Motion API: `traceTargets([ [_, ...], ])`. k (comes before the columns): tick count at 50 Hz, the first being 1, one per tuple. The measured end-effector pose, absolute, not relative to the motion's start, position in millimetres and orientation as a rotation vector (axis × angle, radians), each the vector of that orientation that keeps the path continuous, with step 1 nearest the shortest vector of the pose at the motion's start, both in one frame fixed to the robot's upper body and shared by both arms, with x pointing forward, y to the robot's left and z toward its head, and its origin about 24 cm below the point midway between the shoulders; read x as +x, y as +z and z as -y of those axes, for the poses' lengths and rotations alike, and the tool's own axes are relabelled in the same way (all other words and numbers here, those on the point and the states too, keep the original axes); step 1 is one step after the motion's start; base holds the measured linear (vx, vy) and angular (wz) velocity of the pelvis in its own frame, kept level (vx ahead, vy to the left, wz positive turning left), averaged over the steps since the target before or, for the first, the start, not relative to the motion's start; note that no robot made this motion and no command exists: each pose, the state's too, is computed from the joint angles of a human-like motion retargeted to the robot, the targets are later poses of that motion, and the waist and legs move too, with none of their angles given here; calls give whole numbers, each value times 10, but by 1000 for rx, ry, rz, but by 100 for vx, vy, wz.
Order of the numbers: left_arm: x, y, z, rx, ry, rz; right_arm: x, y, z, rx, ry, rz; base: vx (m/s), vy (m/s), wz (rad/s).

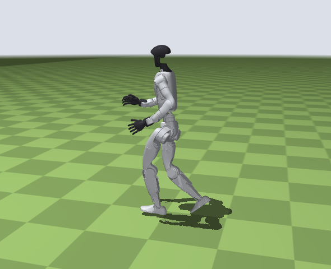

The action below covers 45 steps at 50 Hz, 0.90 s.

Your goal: Run

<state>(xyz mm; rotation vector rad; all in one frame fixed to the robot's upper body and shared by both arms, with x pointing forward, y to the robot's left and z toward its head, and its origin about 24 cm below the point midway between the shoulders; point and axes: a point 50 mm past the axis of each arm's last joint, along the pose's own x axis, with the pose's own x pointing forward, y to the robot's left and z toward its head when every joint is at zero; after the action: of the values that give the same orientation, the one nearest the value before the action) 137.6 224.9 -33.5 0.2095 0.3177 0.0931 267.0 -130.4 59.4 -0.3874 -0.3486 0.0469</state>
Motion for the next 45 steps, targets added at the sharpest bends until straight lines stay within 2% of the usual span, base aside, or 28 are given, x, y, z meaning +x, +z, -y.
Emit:
traceTargets([
  [4,1700,-157,-2135,213,106,-183,2499,165,1386,-478,49,174,-2,7,-9],
  [10,2605,507,-1901,266,146,161,2043,-684,1683,-626,25,-242,-1,2,-2],
  [15,2646,794,-1666,184,43,310,1520,-919,1919,-571,40,-429,2,-6,-1],
  [18,2539,796,-1606,171,-28,326,1432,-879,1966,-522,13,-433,-2,-8,-14],
  [22,2377,590,-1684,159,-16,216,1751,-657,1886,-512,-8,-285,-3,-7,-36],
  [28,1986,51,-2050,209,87,-85,2766,275,1521,-537,-29,194,-2,-4,-43],
  [30,1803,3,-2175,201,84,-135,2897,624,1373,-455,-36,334,0,0,0],
  [33,1540,-67,-2273,182,78,-198,2829,812,1248,-349,-13,423,4,6,16],
  [39,1492,-97,-2212,148,101,-204,2588,567,1237,-374,52,366,0,7,14],
  [45,2303,404,-2036,272,113,103,2263,-273,1495,-584,33,-6,-2,4,5],
])
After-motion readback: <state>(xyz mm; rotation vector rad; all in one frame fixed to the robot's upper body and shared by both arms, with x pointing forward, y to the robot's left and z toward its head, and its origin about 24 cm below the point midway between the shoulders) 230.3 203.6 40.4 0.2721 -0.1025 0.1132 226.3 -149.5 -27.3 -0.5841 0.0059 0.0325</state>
